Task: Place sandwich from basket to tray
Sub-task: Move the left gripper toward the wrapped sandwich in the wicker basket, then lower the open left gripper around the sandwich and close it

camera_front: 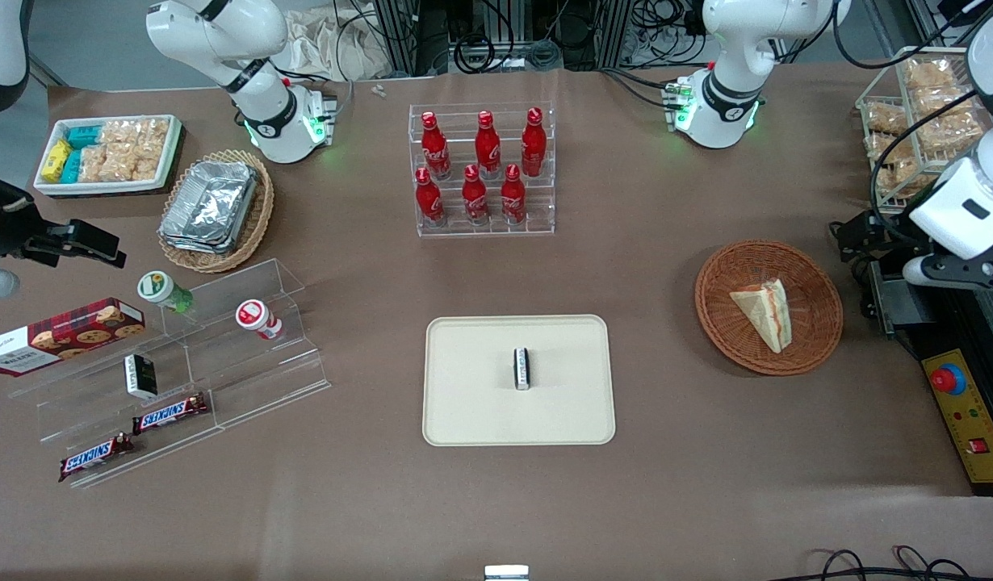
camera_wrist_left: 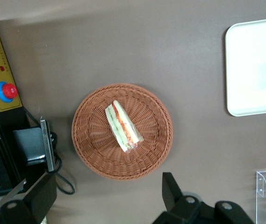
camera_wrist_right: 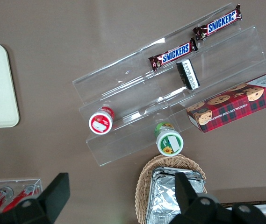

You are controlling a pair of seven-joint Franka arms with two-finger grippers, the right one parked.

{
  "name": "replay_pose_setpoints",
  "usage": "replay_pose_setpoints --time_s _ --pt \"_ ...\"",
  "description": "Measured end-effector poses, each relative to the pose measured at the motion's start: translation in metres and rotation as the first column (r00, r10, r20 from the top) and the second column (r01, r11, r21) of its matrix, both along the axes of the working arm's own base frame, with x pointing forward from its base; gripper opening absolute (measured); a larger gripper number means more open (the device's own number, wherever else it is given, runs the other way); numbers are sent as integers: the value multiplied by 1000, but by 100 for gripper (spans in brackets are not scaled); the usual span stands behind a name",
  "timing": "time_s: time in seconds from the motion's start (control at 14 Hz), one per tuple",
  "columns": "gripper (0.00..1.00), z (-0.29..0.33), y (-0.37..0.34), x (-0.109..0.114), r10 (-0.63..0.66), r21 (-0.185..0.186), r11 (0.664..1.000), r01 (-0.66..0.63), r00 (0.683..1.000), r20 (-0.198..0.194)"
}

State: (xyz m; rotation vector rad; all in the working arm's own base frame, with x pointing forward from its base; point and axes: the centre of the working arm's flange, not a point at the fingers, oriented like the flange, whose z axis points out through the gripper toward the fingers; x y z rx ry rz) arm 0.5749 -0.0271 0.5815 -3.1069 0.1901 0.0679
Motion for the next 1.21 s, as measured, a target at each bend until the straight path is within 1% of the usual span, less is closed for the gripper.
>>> replay_pose_setpoints --time_s 0.21,0.29,0.5,0.57,0.71,0.79,0.86,0.93,1.07,1.21 --pt "100 -16 0 10 1 1 1000 -1 1000 -24" --pt "100 -16 0 12 1 1 1000 -1 1000 -22" --pt "100 -5 1 17 5 0 1000 -5 1000 2" --pt "100 -6 2 17 21 1 1000 -21 1000 0" --pt "100 -20 6 19 97 6 995 -97 995 -11" --pt "100 -33 7 21 126 5 992 -126 992 2" --pt "100 -51 9 21 161 2 987 -161 987 25" --pt "100 -72 9 19 219 -3 976 -219 975 47" --pt "100 -116 9 8 364 -20 931 -363 928 83" --pt "100 -159 6 -9 450 -28 893 -450 889 88"
